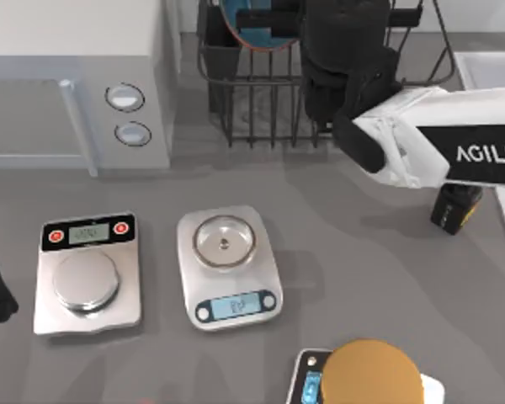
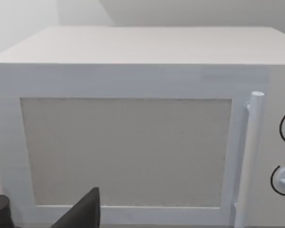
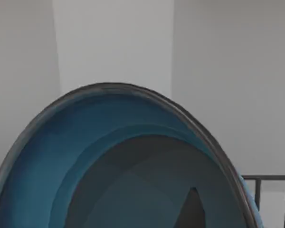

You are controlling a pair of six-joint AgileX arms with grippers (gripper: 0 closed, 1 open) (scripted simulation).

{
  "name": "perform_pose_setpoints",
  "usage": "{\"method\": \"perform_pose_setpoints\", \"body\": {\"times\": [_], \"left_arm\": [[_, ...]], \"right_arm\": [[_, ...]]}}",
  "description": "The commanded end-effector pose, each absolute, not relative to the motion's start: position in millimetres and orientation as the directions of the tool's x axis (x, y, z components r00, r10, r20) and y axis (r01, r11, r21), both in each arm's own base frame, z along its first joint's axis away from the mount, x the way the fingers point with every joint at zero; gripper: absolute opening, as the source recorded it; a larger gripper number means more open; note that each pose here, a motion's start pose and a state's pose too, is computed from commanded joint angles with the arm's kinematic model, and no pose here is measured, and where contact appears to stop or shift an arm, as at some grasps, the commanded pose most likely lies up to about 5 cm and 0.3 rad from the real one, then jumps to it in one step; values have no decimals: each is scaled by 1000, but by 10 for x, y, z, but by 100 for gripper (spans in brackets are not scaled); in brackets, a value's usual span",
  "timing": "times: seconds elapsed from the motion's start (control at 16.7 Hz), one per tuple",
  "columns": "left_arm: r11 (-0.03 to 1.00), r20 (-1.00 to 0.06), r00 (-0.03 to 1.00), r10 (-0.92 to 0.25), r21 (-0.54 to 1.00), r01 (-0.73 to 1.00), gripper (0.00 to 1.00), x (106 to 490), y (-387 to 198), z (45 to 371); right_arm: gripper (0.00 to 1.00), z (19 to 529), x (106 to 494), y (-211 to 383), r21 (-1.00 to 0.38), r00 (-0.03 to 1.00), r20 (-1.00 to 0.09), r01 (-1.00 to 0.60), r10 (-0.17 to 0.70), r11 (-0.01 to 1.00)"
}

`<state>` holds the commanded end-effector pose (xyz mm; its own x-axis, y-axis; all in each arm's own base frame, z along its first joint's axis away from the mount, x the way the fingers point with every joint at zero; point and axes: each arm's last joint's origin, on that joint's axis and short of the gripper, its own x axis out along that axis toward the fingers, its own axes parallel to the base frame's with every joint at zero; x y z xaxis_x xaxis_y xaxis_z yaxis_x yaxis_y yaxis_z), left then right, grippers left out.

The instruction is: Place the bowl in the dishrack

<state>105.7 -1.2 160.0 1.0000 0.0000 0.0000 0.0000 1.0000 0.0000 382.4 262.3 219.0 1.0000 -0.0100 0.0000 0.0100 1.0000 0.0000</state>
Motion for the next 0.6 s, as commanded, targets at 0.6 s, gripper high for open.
{"method": "perform_pose_setpoints", "body": {"times": [0.6], "left_arm": [[1000, 0, 1000, 0, 0, 0, 100, 1057, -12, 1600]], "right_arm": [[100, 2190, 3824, 2623, 0, 1000, 0, 10, -10, 1000]]}}
